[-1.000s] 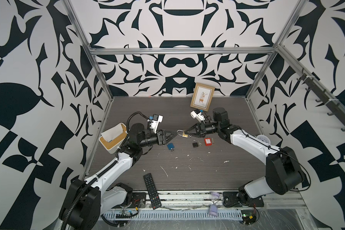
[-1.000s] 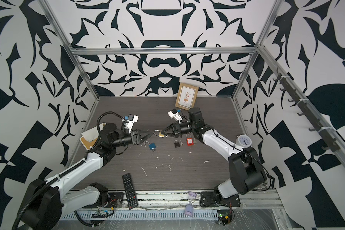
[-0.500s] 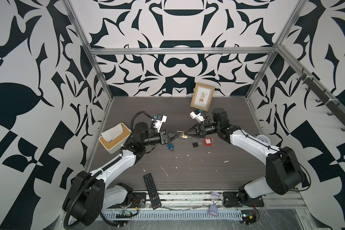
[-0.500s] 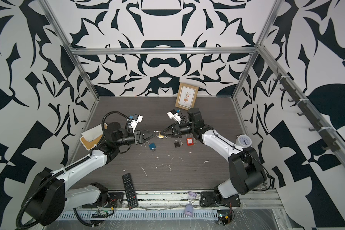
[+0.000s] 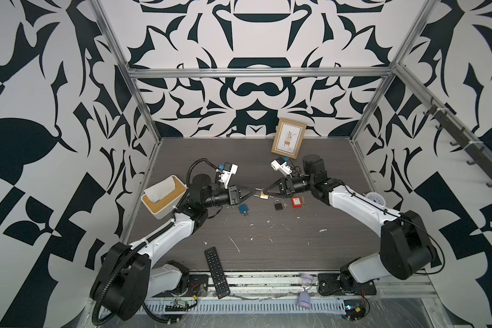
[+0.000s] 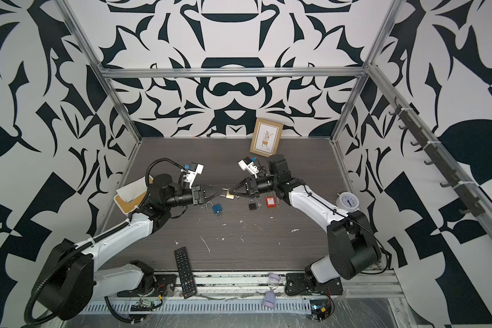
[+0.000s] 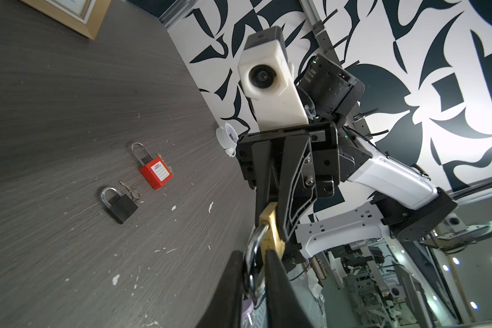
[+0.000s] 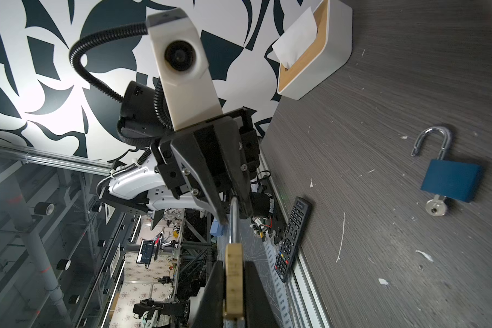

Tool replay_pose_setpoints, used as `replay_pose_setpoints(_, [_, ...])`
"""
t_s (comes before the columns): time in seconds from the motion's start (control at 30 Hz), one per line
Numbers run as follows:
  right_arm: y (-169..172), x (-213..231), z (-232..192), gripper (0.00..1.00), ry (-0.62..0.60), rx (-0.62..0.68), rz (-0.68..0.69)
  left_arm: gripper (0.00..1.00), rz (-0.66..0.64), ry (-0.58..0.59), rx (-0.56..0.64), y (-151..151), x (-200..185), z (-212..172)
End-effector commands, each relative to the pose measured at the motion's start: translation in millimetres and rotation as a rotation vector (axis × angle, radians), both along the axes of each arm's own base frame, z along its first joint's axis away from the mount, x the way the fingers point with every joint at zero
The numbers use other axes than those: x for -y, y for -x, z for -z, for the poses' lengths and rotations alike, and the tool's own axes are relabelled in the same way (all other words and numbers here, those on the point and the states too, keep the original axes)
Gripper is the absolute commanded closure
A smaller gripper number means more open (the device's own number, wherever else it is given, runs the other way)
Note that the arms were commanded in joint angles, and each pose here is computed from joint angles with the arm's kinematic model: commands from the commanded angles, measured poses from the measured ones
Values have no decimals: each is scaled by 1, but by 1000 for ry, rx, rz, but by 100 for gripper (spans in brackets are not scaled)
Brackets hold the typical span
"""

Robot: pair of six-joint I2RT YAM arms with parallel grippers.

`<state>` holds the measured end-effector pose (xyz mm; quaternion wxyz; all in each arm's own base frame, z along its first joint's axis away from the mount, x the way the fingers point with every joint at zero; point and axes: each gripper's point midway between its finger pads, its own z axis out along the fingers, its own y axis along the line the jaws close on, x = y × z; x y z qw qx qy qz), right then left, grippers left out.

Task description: Lock with the key

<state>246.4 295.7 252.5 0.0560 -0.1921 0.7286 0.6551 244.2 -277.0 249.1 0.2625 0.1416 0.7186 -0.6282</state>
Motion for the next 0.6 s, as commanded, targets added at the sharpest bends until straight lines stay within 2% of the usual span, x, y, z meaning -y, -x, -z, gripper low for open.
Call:
replay_pose_setpoints(0.0, [8, 1, -21, 100, -40, 75, -25, 88, 7, 28, 52, -2, 3, -18])
replay_pose_setpoints(0.17, [8, 1, -21, 100, -38, 77, -22, 100, 4, 32, 46, -3, 3, -18])
replay_pose_setpoints(0.57, [-2, 1, -19, 100, -25, 178, 44, 100, 57, 104, -17, 6, 10, -37])
